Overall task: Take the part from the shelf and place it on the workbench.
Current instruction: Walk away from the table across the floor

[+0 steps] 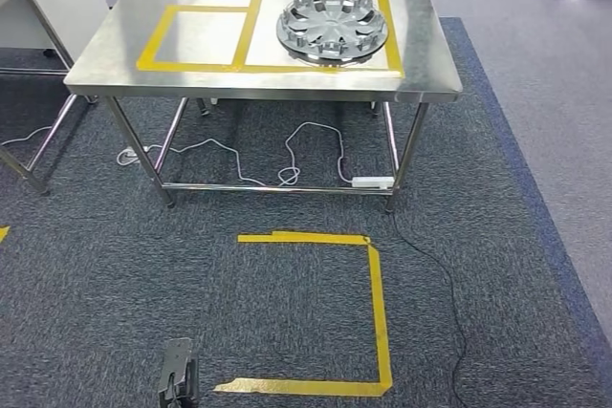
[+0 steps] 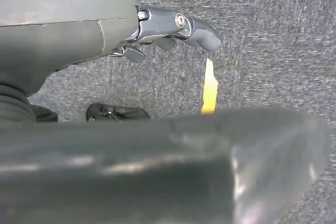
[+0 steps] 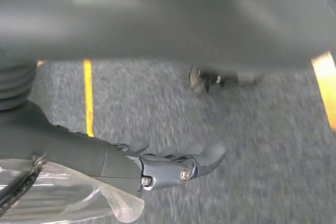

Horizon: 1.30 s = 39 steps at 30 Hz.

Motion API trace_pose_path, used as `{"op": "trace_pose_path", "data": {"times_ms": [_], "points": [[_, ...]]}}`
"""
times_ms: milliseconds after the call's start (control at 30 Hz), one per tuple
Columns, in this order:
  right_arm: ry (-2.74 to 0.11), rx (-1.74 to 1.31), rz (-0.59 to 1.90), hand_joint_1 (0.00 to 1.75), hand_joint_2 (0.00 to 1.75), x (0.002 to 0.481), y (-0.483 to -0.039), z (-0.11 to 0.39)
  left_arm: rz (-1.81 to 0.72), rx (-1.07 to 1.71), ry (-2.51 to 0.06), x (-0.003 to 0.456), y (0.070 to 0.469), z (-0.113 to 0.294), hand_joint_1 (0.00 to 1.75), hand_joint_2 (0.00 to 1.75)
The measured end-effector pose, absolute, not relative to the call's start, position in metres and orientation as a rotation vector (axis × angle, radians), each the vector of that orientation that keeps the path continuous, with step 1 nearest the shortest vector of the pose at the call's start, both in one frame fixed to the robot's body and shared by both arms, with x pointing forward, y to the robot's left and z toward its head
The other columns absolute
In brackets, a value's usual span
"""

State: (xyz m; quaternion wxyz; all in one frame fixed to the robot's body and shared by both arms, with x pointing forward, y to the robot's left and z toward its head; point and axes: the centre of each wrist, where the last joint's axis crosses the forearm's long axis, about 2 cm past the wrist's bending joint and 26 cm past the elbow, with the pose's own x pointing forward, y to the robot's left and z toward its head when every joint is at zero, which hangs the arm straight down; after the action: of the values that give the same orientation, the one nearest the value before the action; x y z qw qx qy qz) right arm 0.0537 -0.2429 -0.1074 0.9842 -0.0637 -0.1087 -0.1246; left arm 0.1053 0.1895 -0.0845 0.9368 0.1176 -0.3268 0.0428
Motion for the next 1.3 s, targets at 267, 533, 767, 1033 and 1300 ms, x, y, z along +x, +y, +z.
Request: {"op": "trace_pose_path", "data": {"times_ms": [267, 533, 767, 1033, 1300], "points": [[-0.216, -0.084, -0.214, 0.0, 0.0, 0.052, -0.241, -0.108, 0.049, 0.232, -0.658, 0.104, 0.192, -0.086, 0.0, 0.0], [-0.215, -0.071, -0.2, 0.0, 0.0, 0.051, -0.239, -0.108, 0.04, 0.233, -0.655, 0.105, 0.194, -0.087, 0.0, 0.0], [-0.209, -0.05, -0.021, 0.0, 0.0, 0.05, -0.237, -0.108, 0.003, 0.177, -0.6, 0.103, 0.194, -0.088, 0.0, 0.0], [-0.212, -0.069, 0.269, 0.0, 0.0, 0.054, -0.233, -0.107, -0.045, 0.163, -0.596, 0.108, 0.189, -0.086, 0.0, 0.0], [-0.197, -0.02, 0.421, 0.0, 0.0, 0.052, -0.231, -0.107, -0.116, 0.142, -0.58, 0.11, 0.185, -0.085, 0.0, 0.0]]}}
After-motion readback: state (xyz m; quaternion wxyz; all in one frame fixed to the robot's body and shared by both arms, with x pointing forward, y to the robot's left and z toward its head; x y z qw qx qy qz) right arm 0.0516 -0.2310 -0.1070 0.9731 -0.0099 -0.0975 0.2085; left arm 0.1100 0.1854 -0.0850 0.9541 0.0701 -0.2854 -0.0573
